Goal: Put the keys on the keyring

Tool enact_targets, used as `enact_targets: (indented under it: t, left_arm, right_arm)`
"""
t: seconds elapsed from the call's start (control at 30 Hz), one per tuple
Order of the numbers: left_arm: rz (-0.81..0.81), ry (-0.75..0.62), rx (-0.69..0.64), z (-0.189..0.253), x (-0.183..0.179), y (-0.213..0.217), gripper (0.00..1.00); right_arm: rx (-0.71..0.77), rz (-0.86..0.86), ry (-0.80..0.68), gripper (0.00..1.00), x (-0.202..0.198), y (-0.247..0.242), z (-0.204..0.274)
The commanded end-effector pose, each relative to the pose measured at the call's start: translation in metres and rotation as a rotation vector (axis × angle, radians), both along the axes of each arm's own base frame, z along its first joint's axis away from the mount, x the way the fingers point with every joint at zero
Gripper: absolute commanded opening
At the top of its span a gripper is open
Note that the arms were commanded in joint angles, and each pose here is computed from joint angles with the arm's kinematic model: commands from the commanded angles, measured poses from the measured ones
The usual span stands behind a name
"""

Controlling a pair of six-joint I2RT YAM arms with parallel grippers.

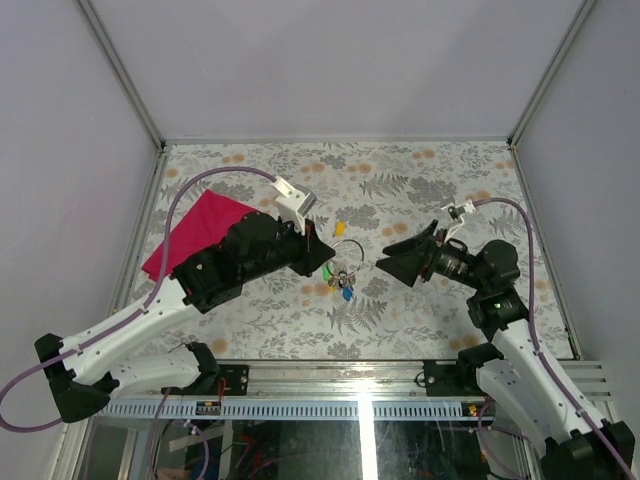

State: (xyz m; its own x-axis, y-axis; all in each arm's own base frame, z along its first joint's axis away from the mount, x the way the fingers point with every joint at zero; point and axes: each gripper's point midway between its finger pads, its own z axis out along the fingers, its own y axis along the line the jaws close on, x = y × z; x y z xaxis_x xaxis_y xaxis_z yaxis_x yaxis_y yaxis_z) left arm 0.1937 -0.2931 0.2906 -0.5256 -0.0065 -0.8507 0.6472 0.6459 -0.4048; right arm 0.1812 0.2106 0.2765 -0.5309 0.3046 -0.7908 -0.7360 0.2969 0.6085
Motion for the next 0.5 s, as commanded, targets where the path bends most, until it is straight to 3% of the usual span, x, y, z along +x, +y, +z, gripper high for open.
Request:
enact_targets:
  t: [0.0,0.17,0.47]
  left_arm:
    - [-0.044,-0.038,-0.093,0.027,-0.004,-0.012,0.00]
    - [-0.057,-0.046,-0.103,0.032,-0.006,-0.015,0.00]
    - [-0.038,-0.052,-0.090,0.032,-0.005,-0.010,0.00]
  right_arm:
    - [0.052,0.097,-0.078,0.77,-0.005,0.018,0.016]
    - [0.019,0.184,-0.074,0.71,-0.011,0.057,0.005]
    - [0.047,0.136,-0.082,0.32,-0.003,0.060,0.009]
